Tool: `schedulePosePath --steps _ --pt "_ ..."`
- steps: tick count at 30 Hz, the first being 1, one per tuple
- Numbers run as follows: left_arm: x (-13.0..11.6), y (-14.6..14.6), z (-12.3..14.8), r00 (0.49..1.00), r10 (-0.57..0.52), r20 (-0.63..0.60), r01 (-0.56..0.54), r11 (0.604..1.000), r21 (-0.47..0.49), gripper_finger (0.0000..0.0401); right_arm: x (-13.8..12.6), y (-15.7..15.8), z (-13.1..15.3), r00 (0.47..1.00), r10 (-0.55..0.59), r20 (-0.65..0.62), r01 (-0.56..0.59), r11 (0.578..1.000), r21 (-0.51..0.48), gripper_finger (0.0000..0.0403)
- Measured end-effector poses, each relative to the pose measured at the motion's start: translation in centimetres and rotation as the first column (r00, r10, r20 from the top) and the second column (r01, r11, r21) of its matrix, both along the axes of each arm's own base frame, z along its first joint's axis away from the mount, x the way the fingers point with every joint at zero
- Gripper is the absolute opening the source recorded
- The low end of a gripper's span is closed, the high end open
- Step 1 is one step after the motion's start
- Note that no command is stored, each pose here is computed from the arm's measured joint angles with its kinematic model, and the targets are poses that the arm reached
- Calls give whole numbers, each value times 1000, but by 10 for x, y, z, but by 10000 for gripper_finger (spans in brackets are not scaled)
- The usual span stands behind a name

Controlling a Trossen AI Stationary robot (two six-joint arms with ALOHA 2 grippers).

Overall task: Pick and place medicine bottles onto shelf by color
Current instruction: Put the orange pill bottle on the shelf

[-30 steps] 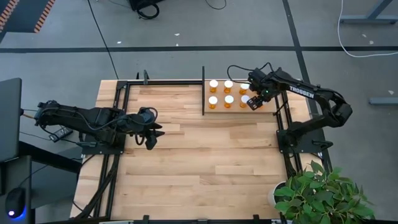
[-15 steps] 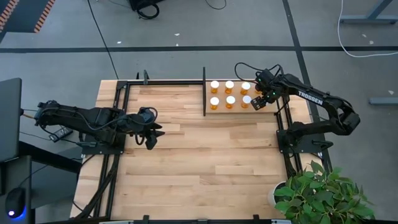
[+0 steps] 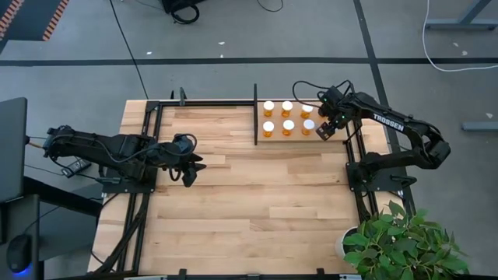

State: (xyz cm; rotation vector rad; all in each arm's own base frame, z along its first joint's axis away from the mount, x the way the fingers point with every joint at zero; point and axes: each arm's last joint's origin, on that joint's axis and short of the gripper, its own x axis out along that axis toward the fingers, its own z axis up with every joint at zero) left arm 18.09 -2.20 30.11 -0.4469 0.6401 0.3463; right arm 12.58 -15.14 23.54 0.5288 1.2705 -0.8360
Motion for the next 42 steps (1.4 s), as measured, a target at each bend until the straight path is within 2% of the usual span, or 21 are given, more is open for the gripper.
schedulePosePath --steps 11,16,30,37,42 --pt "0 0 0 1000 0 0 0 1000 -1 164 0 0 0 974 219 -49 -220 975 -9 228" --pt "0 0 0 1000 2 0 -2 1000 -2 164 1 0 0 959 275 -61 -276 961 -11 228" --pt "0 0 0 1000 17 4 -16 1000 -20 164 1 -1 0 956 289 -61 -290 957 -21 230" --pt "0 0 0 1000 17 4 -17 1000 -20 164 1 -1 0 962 269 -55 -270 963 -21 267" --pt "0 0 0 1000 17 4 -17 1000 -20 164 1 -1 0 963 263 -55 -264 964 -22 276"
